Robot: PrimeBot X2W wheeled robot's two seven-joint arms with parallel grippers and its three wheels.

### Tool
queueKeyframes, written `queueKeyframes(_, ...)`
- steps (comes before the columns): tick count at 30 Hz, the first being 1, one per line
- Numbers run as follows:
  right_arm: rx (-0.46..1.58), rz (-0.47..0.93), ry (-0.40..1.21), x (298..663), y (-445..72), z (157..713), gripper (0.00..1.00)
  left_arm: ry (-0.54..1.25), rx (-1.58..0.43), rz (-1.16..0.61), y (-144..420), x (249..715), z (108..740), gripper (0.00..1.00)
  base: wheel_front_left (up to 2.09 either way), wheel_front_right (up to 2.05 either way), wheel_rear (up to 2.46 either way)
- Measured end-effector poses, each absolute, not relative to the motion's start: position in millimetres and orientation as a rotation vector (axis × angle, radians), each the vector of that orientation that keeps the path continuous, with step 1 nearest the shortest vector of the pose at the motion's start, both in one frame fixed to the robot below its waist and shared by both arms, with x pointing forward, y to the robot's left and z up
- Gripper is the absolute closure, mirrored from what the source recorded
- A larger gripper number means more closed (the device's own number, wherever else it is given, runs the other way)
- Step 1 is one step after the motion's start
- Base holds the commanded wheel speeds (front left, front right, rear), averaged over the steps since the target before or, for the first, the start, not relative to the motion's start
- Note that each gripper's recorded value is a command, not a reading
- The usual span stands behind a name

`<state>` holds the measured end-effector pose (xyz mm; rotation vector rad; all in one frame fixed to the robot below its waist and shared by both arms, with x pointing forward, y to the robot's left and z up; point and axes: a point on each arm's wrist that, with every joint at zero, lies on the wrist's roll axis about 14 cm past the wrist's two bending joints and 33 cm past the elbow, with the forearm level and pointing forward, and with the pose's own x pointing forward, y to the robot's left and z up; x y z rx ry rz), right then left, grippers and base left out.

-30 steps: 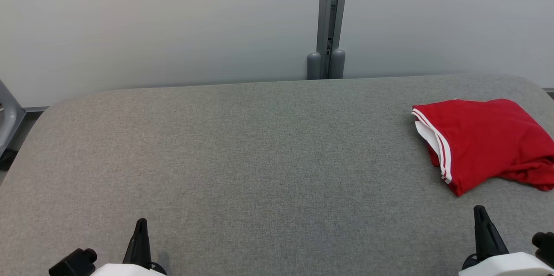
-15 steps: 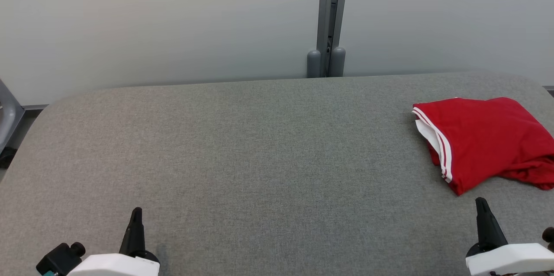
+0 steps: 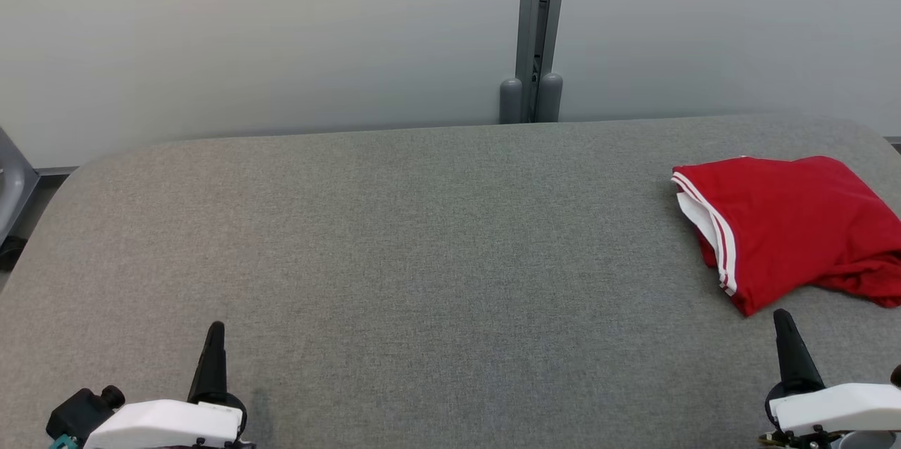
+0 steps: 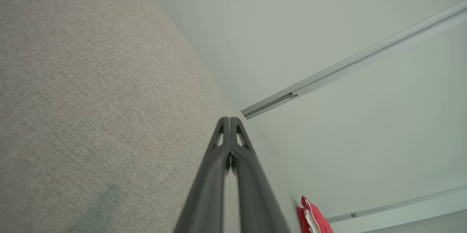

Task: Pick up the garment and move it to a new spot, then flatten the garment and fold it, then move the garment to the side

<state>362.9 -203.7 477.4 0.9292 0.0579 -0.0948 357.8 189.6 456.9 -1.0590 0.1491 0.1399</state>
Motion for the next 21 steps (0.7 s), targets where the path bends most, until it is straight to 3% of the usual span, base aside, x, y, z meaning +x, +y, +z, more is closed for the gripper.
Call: queueKeyframes(21, 1.159, -0.081, 0.045, 371, -203, 485, 1.00, 0.107, -1.245, 0.106, 192, 369, 473, 1.00, 0.00, 0.00, 0.00)
